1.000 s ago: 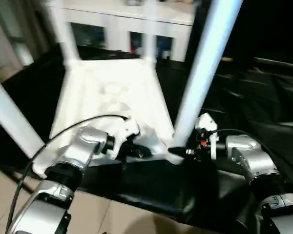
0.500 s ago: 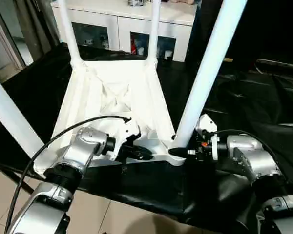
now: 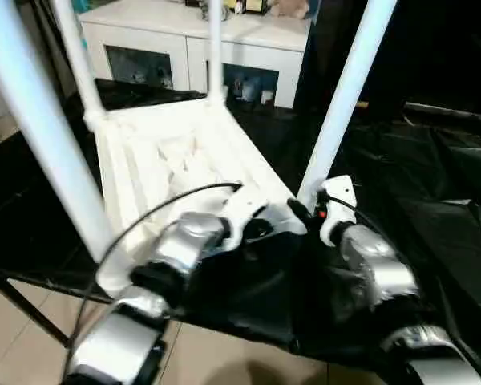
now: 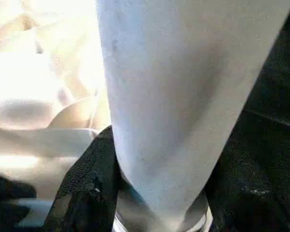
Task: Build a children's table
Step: Rotate leg to tighten
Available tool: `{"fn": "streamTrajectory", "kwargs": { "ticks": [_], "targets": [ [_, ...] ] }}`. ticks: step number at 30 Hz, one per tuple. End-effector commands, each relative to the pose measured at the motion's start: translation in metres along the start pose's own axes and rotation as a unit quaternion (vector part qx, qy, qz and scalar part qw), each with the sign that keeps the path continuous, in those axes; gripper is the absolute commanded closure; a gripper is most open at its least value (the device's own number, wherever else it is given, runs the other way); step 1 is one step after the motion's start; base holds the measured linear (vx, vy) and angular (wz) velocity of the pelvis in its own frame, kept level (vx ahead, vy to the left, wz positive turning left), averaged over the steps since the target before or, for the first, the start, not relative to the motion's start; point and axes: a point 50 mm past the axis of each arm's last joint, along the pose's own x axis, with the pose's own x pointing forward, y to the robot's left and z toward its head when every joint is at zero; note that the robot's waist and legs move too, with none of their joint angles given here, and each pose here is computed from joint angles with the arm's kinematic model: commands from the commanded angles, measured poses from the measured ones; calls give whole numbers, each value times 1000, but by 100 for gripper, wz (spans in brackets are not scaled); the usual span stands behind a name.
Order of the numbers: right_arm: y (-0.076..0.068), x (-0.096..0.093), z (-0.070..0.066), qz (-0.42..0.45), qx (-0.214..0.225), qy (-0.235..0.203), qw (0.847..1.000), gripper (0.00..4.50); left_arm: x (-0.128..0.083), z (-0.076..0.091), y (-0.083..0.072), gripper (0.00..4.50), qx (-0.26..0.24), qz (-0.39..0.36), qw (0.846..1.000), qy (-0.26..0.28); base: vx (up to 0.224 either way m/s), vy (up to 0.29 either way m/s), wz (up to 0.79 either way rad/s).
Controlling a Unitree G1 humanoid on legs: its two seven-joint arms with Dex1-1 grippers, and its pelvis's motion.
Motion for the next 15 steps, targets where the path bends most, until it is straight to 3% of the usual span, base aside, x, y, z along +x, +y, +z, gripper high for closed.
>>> {"fn": "streamTrajectory", "kwargs": {
  "ticks": [1,6,9,11,14,15],
  "targets": [
    [36,5,-25,74,30,41,996,215,7,6,-1,450,1,40,999,-3,0,0,0],
    [35,3,-18,107,41,19,993,172,4,5,-2,450,5,11,1000,-12,0,0,0],
    [32,-3,-12,157,19,18,987,138,0,5,-1,450,17,-16,999,-22,0,0,0],
    [26,-12,-6,203,-3,7,979,138,-6,3,2,450,27,-34,999,-26,0,0,0],
    [2,-38,7,266,-27,-15,963,138,-17,-2,9,450,53,-69,996,-24,0,0,0],
    [2,-38,7,266,-27,-15,963,138,-17,-2,9,450,53,-69,996,-24,0,0,0]
  ]
}}
